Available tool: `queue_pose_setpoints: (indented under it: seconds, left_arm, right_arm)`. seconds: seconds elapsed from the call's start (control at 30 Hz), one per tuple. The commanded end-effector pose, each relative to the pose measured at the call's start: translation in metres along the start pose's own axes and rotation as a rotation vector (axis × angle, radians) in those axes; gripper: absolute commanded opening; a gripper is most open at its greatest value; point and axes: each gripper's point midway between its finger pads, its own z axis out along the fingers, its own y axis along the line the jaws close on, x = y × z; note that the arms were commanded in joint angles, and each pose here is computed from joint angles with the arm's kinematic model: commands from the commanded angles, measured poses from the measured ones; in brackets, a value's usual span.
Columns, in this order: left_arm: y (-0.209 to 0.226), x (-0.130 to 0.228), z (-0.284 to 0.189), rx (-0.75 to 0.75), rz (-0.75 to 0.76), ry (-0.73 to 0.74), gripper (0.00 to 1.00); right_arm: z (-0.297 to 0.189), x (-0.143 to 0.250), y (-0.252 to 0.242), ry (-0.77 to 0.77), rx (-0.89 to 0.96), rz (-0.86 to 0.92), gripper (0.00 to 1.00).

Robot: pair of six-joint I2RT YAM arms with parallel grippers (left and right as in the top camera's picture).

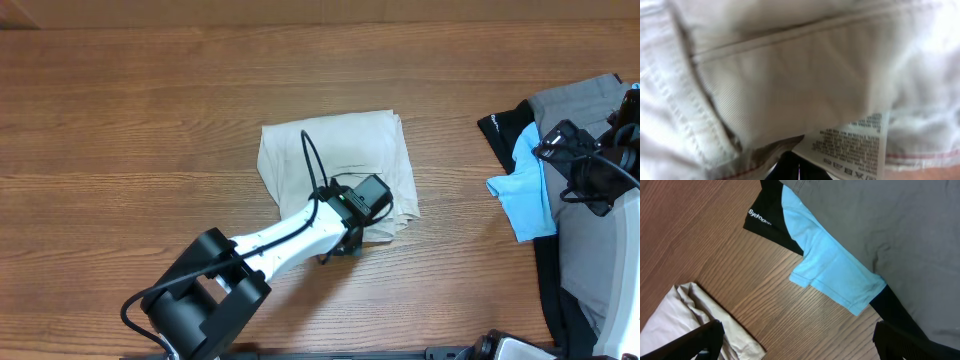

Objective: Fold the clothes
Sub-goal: 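Grasp the near edge of the folded shorts with the left gripper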

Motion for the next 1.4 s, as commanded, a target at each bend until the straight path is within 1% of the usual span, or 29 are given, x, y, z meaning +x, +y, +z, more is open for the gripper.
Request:
queue_pose_setpoints:
  seconds: [0.0, 0.1, 0.17, 0.2, 0.23, 0.3, 0.37, 0.4, 0.47, 0.53, 0.57, 0.6, 0.67, 0.73, 0.83, 0.97, 1.27, 1.37]
  left_arm:
    - [0.044, -0.028, 0.003, -0.120, -0.085, -0.080, 0.04]
    - [0.058, -0.035, 0.005, -0.110, -0.108, -0.057, 0.04]
    - [0.056, -0.036, 0.004, -0.061, -0.088, -0.027, 0.04]
    - [0.048, -0.036, 0.000, 0.008, -0.052, 0.008, 0.04]
    - [0.039, -0.037, -0.010, 0.082, -0.031, 0.033, 0.04]
    - [0.028, -0.044, -0.031, 0.167, -0.008, 0.034, 0.04]
    - [0.025, -0.053, -0.056, 0.196, -0.009, 0.000, 0.04]
    - [0.026, -0.063, -0.080, 0.209, -0.015, -0.045, 0.04]
    - [0.030, -0.071, -0.105, 0.221, -0.025, -0.091, 0.07]
    - [0.039, -0.081, -0.128, 0.214, -0.042, -0.145, 0.16]
    - [0.049, -0.086, -0.135, 0.181, -0.056, -0.178, 0.31]
    - [0.061, -0.090, -0.136, 0.134, -0.074, -0.198, 0.57]
    - [0.075, -0.092, -0.131, 0.087, -0.094, -0.194, 0.79]
    - [0.088, -0.094, -0.119, 0.049, -0.075, -0.171, 1.00]
    - [0.102, -0.100, -0.098, 0.018, -0.067, -0.129, 1.00]
    - [0.112, -0.108, -0.061, 0.006, -0.104, -0.064, 1.00]
    - [0.110, -0.087, -0.004, -0.019, -0.180, 0.120, 1.00]
    - [0.098, -0.080, 0.013, 0.034, -0.176, 0.182, 1.00]
  right_arm:
    - [-0.001, -0.002, -0.001, -0.008, 0.000, 0.003, 1.00]
    - [-0.001, -0.002, -0.001, -0.009, -0.001, 0.003, 1.00]
    - [-0.001, -0.002, -0.001, -0.008, 0.000, 0.003, 1.00]
    - [-0.001, -0.002, -0.001, -0.008, 0.000, 0.003, 1.00]
    - [-0.001, -0.002, -0.001, -0.008, 0.000, 0.003, 1.00]
    - [-0.001, -0.002, -0.001, -0.008, 0.000, 0.003, 1.00]
    - [-0.001, -0.002, -0.001, -0.008, 0.000, 0.003, 1.00]
    - [-0.001, -0.002, -0.001, -0.008, 0.000, 0.003, 1.00]
    - [-0.001, -0.002, -0.001, -0.008, 0.000, 0.003, 1.00]
    - [-0.001, -0.002, -0.001, -0.008, 0.000, 0.003, 1.00]
    - [-0.001, -0.002, -0.001, -0.008, 0.000, 0.003, 1.00]
    - [-0.001, -0.002, -0.001, -0.008, 0.000, 0.003, 1.00]
    - [-0.001, -0.002, -0.001, -0.008, 0.000, 0.003, 1.00]
    - [-0.001, -0.002, -0.001, -0.008, 0.000, 0.003, 1.00]
    - [-0.001, -0.002, -0.001, -0.008, 0.000, 0.003, 1.00]
    - [-0.001, -0.002, -0.001, -0.008, 0.000, 0.003, 1.00]
    - [-0.001, -0.002, -0.001, -0.008, 0.000, 0.003, 1.00]
    - [-0.001, -0.002, -0.001, -0.008, 0.000, 0.003, 1.00]
